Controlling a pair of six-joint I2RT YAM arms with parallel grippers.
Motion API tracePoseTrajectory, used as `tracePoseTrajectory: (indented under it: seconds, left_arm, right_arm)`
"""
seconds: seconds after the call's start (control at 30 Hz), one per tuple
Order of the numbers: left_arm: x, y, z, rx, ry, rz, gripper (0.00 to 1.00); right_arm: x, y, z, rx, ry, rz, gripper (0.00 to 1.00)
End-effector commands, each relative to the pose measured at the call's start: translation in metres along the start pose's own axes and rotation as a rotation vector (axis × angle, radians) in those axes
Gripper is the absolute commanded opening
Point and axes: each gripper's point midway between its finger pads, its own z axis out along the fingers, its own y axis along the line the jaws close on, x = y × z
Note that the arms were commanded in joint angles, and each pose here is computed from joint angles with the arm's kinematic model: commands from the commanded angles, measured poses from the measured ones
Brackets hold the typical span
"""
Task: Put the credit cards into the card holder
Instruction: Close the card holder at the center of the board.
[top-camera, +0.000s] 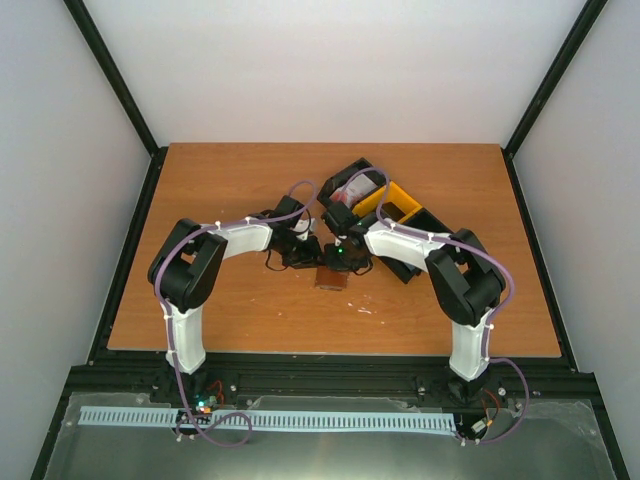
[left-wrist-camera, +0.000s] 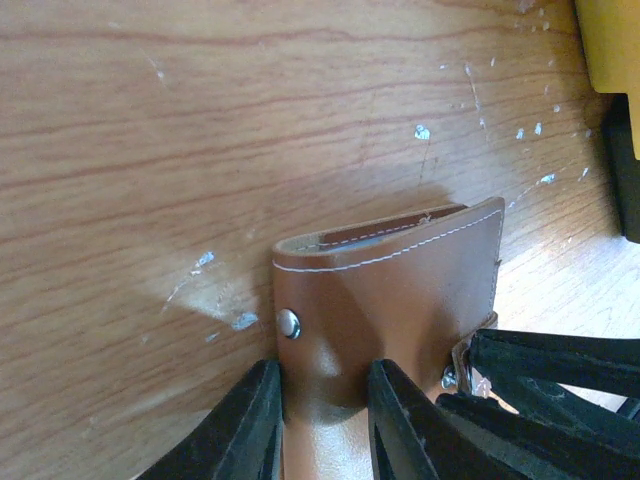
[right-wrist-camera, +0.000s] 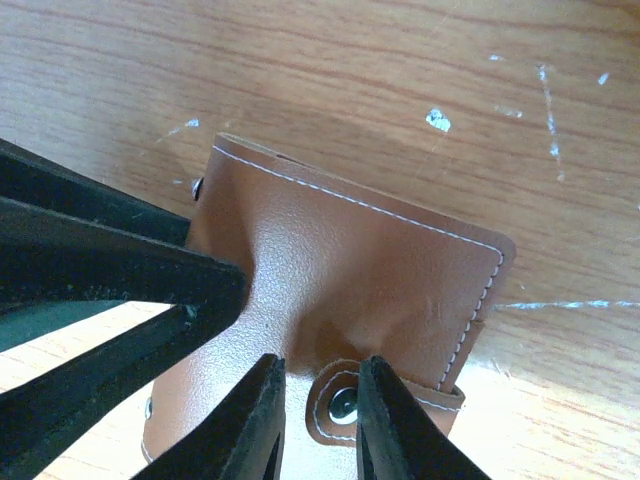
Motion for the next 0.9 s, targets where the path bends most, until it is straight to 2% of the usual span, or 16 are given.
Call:
tracePoseTrajectory:
  seconds: [0.0,0.13,0.23,0.6,0.87]
  left_arm:
    - [0.0407,0.0505,0.0271,-0.161,0.131,-0.060,0.26]
    - [0.0411,0.0508,0.0268,-0.162,0.131,-0.062,0.26]
    - [0.0414,0.0513,0.0272,-0.163,0.132,-0.063,0.26]
    - [0.0420,0.0526,0.0277,-0.167,0.132,-0.068,0.26]
    - [0.0416,0.0526,0.0278,-0.168,0.131,-0.070,0.26]
  right_arm:
    - [-0.0021,0.0077,-0.0078,-0.030,-0.025,0.007,0.21]
    - [-0.0015,0.0062,-0.0077,-0.022,-0.022,0.009,0.19]
    - [-0.0012,0.0055,-0.0090,-0.017,-0.020,0.005,0.13]
    - [0.0038,0.0029,-0.0047,-0.005,0.009,0.001,0.09]
    - [-0.0015,0.0103,-0.0133,-0.041,-0.020,-0.009,0.21]
